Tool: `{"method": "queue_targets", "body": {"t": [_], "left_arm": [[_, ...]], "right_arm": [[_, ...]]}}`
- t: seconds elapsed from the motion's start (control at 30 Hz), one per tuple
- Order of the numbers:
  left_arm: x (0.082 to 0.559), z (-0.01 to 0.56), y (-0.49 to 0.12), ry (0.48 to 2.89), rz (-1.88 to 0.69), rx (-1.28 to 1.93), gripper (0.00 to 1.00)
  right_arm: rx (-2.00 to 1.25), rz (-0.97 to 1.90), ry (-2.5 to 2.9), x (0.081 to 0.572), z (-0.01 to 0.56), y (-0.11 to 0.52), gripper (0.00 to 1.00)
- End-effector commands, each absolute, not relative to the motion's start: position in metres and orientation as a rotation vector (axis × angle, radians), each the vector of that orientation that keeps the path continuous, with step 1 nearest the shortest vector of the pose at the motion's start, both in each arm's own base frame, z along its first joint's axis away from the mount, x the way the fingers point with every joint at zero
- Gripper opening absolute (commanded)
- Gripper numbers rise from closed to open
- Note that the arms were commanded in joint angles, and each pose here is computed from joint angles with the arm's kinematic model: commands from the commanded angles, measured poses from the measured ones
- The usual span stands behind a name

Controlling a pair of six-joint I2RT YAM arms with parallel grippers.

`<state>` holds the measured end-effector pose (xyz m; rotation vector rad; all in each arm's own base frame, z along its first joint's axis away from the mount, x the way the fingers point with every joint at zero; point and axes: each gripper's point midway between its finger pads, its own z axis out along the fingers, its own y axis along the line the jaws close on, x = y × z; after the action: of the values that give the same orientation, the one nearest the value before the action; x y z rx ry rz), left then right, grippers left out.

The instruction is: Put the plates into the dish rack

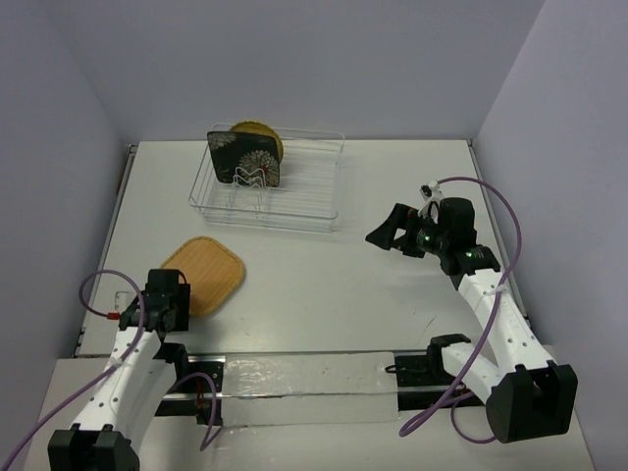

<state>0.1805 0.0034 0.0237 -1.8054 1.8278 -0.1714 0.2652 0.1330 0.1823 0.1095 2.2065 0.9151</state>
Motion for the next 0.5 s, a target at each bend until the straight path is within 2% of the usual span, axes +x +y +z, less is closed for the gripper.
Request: {"method": "queue_targets", "body": {"t": [0.0, 0.17, 0.33, 0.47], "left_arm": [[0.1737, 0.017, 0.0067, 1.804, -0.155, -1.839, 0.68], [0.1744, 0.018, 0.0094, 1.788, -0.146, -1.836, 0.69], [0.1745, 0.0174, 0.0101, 1.785, -0.138, -1.842, 0.62], [0.1746, 0.0165, 0.0107, 1.792, -0.117, -1.854, 0.45]], "right_arm": [[0.056, 0.941, 2.136, 0.2698, 0.2028, 0.1389, 1.0], [0.06, 0.936, 2.129, 0.2697, 0.2043, 0.1382, 1.0], [0.059, 0.941, 2.127, 0.2699, 0.2059, 0.1387, 1.0], [0.064, 0.933, 2.127, 0.27, 0.2055, 0.1377, 1.0]]}}
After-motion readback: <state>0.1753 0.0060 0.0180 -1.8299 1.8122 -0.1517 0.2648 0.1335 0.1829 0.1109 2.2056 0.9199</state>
